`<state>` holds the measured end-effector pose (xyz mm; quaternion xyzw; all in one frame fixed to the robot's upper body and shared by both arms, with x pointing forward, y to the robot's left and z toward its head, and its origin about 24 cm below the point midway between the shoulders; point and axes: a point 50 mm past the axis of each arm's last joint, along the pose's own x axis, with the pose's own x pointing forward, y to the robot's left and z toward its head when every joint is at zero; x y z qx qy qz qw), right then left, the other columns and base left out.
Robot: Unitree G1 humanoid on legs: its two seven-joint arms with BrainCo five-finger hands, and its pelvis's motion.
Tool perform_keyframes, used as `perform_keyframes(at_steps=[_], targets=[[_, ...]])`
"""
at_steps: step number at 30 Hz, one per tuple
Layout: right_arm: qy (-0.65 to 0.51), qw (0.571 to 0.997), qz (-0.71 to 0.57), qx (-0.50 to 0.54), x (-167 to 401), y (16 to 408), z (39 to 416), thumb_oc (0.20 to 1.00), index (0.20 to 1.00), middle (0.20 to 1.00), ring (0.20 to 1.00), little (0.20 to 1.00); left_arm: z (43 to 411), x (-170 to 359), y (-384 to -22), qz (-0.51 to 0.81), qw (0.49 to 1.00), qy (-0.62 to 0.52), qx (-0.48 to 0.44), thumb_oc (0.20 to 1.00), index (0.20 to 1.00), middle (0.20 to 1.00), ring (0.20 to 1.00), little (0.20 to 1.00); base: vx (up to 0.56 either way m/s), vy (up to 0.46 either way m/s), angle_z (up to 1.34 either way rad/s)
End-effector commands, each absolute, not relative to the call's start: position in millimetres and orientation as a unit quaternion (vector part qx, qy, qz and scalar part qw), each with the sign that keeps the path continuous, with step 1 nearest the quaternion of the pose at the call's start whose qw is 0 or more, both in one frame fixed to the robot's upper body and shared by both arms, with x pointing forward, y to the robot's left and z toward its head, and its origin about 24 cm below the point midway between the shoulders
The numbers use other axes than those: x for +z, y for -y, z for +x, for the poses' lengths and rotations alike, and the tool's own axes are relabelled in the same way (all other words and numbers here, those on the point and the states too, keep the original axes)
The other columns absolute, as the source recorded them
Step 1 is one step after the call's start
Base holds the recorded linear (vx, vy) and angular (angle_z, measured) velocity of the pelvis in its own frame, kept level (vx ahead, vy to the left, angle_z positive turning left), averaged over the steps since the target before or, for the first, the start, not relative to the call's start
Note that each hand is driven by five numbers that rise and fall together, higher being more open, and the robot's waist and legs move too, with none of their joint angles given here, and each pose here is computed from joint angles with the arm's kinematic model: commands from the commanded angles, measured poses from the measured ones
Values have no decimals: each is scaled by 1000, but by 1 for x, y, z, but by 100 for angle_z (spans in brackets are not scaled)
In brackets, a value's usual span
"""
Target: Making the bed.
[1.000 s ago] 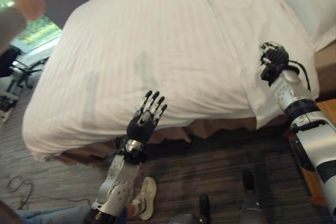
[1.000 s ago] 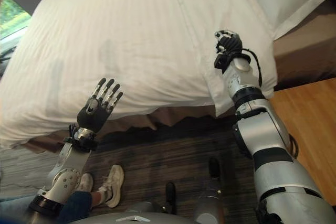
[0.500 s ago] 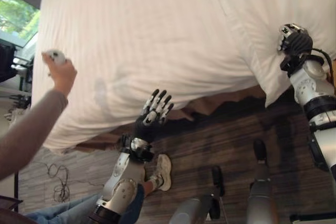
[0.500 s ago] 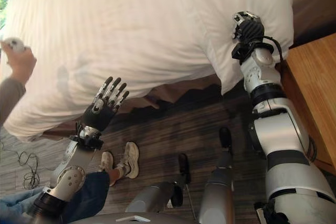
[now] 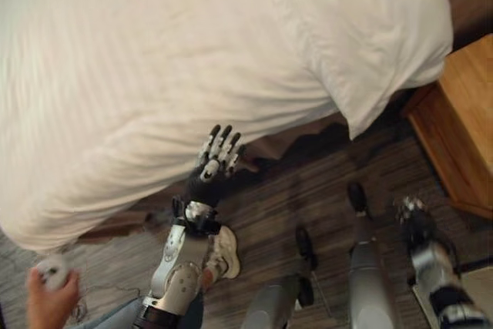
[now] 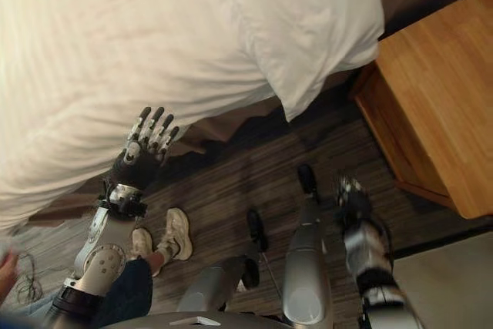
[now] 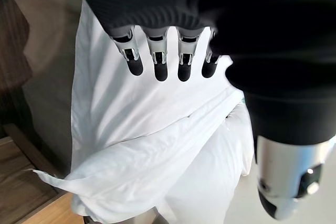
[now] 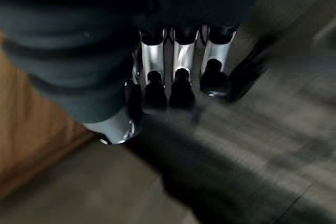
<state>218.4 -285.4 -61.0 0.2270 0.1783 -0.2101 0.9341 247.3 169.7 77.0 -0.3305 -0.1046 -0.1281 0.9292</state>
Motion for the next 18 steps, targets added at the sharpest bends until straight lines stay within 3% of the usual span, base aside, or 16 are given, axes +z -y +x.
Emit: perform_keyframes(at_steps=[1,2,6,7,8,9,14,18], targets=[[-177,961,172,-121,-54,264,225,200,200,200,200,200,239,48,-181,-287,951,62,-93,1000,1000,1000,1000,1000,33,-51,0],[-199,961,165,-100,-62,258,208,200,200,200,200,200,233,25,-187,-249,965,11,-80,1000,1000,1000,1000,1000,24,-35,2],[-213,967,136,-15,-62,231,199,200,200,200,200,200,214,-11,-186,-249,962,-76,-75,1000,1000,1000,1000,1000,36,-18,19],[-216,968,132,-2,-63,224,198,238,238,238,238,238,208,-19,-185,-243,962,-95,-77,1000,1000,1000,1000,1000,-1,22,21],[-214,968,127,14,-61,219,201,567,567,567,567,567,203,-25,-186,-229,964,-112,-79,1000,1000,1000,1000,1000,-9,40,12],[-210,969,127,31,-59,212,205,1000,1000,1000,1000,1000,199,-30,-185,-214,965,-129,-85,1000,1000,1000,1000,1000,-8,36,8],[-187,975,110,55,-49,196,212,1000,1000,1000,1000,1000,183,-51,-181,-177,961,-188,-94,1000,1000,1000,1000,1000,-12,66,9],[-180,977,109,42,-49,190,205,1000,1000,1000,1000,1000,169,-68,-183,-165,959,-224,-51,1000,1000,1000,1000,1000,22,30,24]])
